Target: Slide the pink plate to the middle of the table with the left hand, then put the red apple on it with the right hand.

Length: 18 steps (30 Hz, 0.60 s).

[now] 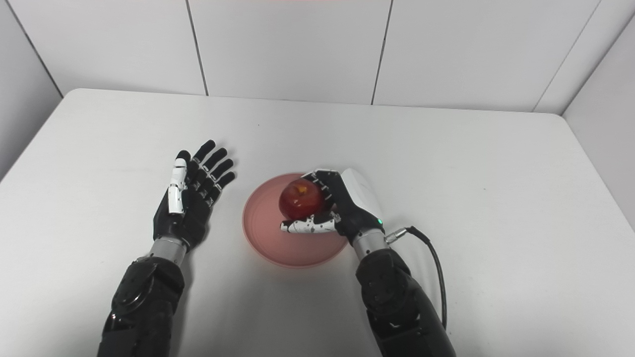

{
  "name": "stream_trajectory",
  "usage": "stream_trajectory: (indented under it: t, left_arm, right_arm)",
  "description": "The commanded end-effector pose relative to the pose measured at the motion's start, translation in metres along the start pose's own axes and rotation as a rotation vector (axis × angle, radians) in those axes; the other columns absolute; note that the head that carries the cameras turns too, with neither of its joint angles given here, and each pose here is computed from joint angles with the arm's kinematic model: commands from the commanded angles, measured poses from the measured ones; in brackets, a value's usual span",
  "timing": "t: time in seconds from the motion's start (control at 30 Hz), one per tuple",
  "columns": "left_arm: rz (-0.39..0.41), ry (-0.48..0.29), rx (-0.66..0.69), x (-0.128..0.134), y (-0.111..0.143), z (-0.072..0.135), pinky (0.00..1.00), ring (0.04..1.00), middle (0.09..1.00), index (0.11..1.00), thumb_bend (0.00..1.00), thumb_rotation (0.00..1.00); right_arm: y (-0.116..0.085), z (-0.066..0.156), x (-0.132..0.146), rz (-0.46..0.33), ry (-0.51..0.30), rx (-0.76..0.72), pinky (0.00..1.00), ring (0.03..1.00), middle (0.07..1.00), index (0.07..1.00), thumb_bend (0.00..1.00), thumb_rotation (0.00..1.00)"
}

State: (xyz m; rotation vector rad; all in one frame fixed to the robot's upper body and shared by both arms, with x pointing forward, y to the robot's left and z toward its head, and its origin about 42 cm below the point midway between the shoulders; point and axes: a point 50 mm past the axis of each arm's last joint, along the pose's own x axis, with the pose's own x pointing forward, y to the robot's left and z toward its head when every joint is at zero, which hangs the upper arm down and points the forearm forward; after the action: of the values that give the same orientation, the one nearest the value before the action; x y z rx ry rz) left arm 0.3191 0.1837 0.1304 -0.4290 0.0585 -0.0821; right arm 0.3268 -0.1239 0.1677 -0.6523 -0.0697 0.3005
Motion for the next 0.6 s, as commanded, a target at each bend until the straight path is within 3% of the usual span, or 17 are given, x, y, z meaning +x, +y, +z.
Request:
stream_trajectory:
  t: [0.0, 0.57]
  left_arm:
    - [-0.013, -0.036, 0.004, 0.003, -0.005, 0.009, 0.87, 0.864, 0.869, 0.857, 0.43, 1.00]
    - [-0.004, -0.040, 0.000, 0.004, -0.006, 0.009, 0.87, 0.866, 0.869, 0.857, 0.43, 1.00]
  right_arm:
    - [-0.004, 0.018, 0.008, -0.027, -0.106, -0.009, 0.40, 0.468, 0.516, 0.489, 0.51, 0.13]
    - [0.010, 0.023, 0.007, 0.003, -0.152, -0.071, 0.30, 0.394, 0.483, 0.489, 0.51, 0.13]
